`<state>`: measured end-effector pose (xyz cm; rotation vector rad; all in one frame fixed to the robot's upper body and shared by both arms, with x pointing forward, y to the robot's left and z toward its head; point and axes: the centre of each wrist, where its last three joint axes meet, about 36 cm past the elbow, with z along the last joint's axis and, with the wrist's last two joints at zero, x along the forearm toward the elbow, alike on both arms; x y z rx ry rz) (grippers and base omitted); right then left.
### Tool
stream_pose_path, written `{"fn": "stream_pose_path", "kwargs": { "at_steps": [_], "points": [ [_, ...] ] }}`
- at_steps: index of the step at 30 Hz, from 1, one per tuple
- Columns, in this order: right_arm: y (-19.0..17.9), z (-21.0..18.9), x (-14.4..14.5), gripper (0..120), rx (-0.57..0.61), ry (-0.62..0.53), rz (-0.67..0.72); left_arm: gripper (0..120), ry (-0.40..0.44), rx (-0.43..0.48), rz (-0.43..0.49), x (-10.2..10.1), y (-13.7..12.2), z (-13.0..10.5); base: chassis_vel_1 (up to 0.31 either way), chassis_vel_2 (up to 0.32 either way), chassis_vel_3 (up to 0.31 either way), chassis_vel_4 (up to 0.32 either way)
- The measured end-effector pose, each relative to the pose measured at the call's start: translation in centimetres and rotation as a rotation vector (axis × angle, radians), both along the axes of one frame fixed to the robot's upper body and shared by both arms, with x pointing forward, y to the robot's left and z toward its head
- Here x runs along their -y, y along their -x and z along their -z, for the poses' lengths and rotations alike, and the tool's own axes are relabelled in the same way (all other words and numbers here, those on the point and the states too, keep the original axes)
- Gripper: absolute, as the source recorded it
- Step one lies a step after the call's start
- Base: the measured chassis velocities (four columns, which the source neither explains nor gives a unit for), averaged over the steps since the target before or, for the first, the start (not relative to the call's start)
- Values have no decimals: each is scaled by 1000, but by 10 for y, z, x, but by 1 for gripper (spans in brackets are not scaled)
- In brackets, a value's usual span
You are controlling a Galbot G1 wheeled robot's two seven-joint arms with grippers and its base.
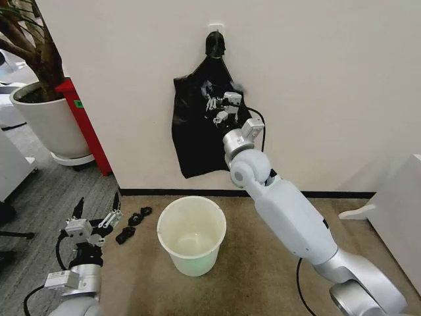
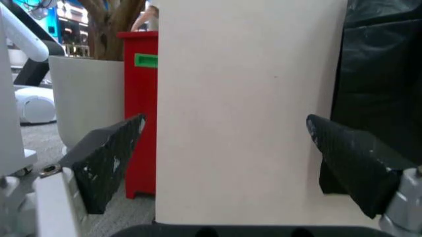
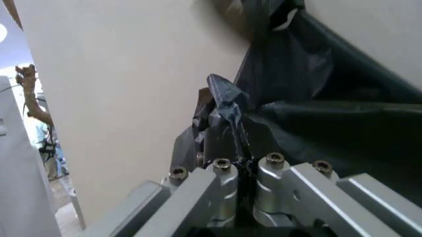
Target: Place the garbage bag over the trash bin.
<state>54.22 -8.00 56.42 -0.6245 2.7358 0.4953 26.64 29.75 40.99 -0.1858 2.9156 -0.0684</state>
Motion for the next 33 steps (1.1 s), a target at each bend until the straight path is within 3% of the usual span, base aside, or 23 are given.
{"fn": "stream_pose_path", "kwargs": {
  "at_steps": [33],
  "points": [
    [3,-13,3,0,34,-6,-1,96,-7,-5,-5,-1,-1,4,0,0,0,0]
  ]
}}
